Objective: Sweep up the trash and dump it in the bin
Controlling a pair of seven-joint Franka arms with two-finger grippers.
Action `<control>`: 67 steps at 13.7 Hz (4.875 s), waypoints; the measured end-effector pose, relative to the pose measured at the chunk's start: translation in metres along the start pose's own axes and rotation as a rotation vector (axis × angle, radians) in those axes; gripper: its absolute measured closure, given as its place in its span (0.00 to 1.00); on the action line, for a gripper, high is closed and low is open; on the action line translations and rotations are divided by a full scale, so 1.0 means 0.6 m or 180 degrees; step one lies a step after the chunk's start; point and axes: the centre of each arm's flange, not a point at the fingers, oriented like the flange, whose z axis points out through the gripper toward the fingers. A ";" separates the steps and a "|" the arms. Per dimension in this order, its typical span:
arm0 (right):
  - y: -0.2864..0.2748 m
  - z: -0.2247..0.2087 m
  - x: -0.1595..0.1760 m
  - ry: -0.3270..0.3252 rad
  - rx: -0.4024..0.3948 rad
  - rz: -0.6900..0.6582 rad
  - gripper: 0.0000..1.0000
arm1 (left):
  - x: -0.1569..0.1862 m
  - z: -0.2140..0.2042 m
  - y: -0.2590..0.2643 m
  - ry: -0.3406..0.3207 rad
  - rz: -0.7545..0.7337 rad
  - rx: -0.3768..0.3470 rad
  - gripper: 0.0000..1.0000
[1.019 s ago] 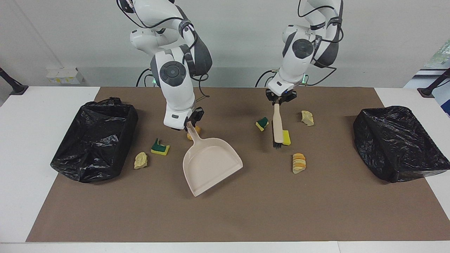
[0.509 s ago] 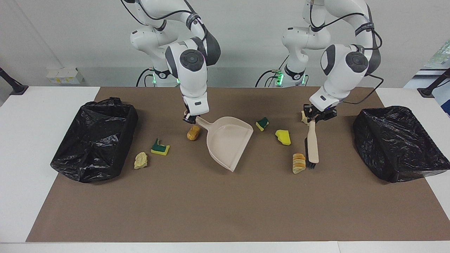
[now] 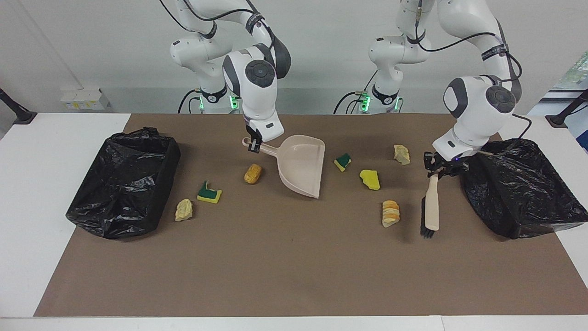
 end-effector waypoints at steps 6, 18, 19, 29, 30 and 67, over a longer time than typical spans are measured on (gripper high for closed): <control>-0.030 0.023 0.039 -0.0179 -0.0060 -0.0225 0.67 | 0.016 0.036 0.003 -0.0116 0.0270 -0.0054 0.74; -0.047 0.059 0.086 -0.0172 -0.0119 -0.0079 0.67 | -0.102 0.080 0.200 -0.0970 0.0576 -0.0301 0.74; -0.047 0.059 0.086 -0.0171 -0.0120 -0.0078 0.67 | -0.118 0.078 0.228 -0.1044 0.0555 -0.0282 0.74; -0.046 0.060 0.085 -0.0175 -0.0116 -0.0076 0.67 | -0.222 -0.037 0.228 -0.1252 -0.0176 -0.0237 0.74; -0.046 0.061 0.085 -0.0175 -0.0115 -0.0076 0.67 | -0.233 -0.035 0.210 -0.1256 -0.0318 -0.0250 0.74; -0.045 0.062 0.085 -0.0176 -0.0114 -0.0072 0.67 | -0.187 0.108 0.557 -0.0795 -0.1740 -0.0255 0.74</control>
